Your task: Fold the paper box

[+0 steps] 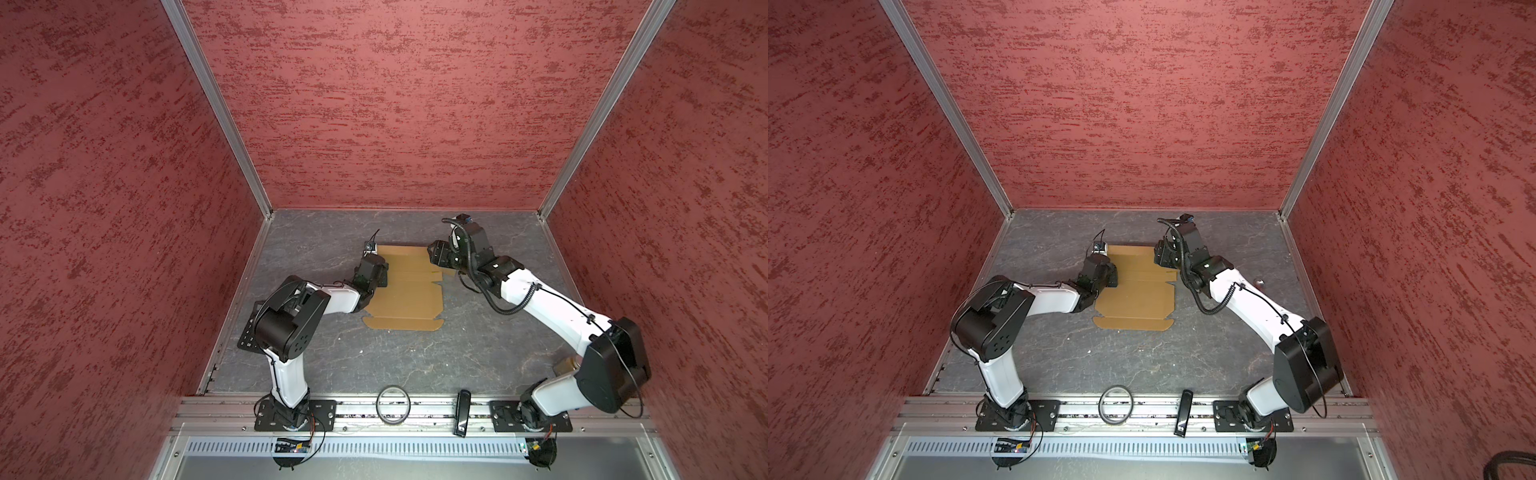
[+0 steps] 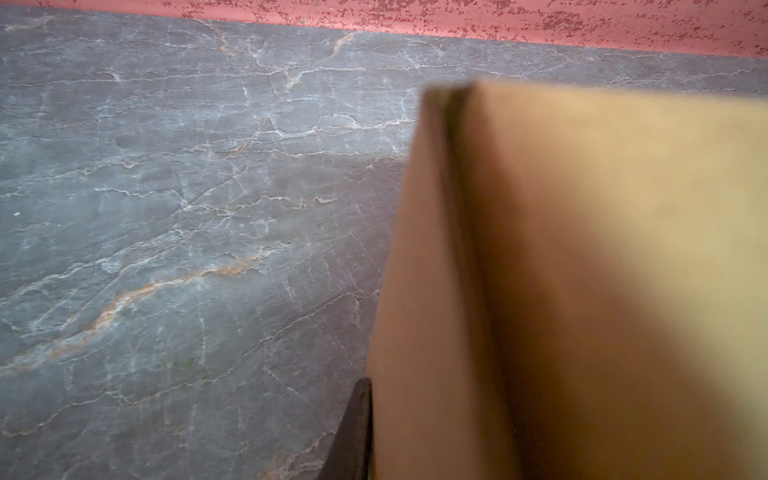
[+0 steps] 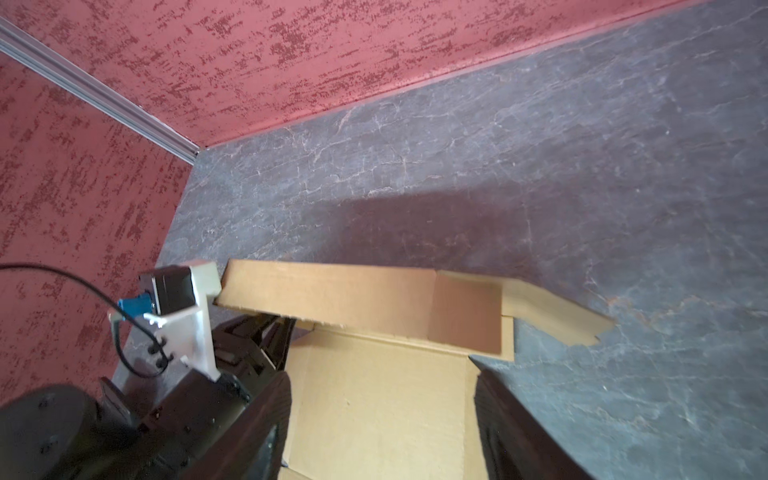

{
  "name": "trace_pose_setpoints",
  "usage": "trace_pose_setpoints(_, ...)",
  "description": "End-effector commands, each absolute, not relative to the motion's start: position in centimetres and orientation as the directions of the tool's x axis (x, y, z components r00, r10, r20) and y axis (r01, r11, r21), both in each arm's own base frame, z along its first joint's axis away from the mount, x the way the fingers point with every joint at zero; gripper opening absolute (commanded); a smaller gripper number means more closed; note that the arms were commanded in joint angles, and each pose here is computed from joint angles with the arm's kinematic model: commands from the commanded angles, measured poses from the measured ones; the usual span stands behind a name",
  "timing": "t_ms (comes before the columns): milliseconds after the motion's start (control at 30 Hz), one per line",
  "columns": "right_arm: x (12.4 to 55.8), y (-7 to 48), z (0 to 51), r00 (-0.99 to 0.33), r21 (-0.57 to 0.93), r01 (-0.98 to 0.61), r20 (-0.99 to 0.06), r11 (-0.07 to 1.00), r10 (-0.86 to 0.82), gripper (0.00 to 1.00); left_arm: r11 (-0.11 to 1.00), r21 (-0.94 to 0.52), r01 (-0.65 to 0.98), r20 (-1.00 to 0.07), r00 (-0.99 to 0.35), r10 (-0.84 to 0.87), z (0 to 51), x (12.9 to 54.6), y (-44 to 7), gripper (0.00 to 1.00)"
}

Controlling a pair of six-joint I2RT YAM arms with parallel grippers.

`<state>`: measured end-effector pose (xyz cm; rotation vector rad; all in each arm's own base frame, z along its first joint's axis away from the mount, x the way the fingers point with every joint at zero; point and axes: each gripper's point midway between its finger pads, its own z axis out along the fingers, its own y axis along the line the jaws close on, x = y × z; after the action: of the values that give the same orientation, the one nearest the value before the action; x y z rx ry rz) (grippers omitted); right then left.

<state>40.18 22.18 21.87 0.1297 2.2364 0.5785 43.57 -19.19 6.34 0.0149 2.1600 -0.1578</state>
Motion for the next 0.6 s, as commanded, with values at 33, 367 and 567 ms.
trace_pose_setpoints(33, 41.6, 21.7, 20.8, -0.691, 0.442, -0.035, -0.659, 0.896, 0.298, 0.71, 0.99, -0.112, 0.087, -0.835, -0.549, -0.046, 6.8, 43.4, -19.4, 0.13)
trace_pose_setpoints(367, 42.6, 22.3, 18.6, -0.732, 0.46, -0.018, -0.611, 0.888, 0.301, 0.7, 0.988, -0.12, 0.097, -0.833, -0.552, -0.047, 6.6, 43.2, -19.4, 0.13)
trace_pose_setpoints(567, 42.8, 22.8, 18.1, -0.738, 0.486, -0.028, -0.599, 0.874, 0.31, 0.68, 0.987, -0.123, 0.102, -0.833, -0.551, -0.047, 6.6, 43.2, -19.4, 0.13)
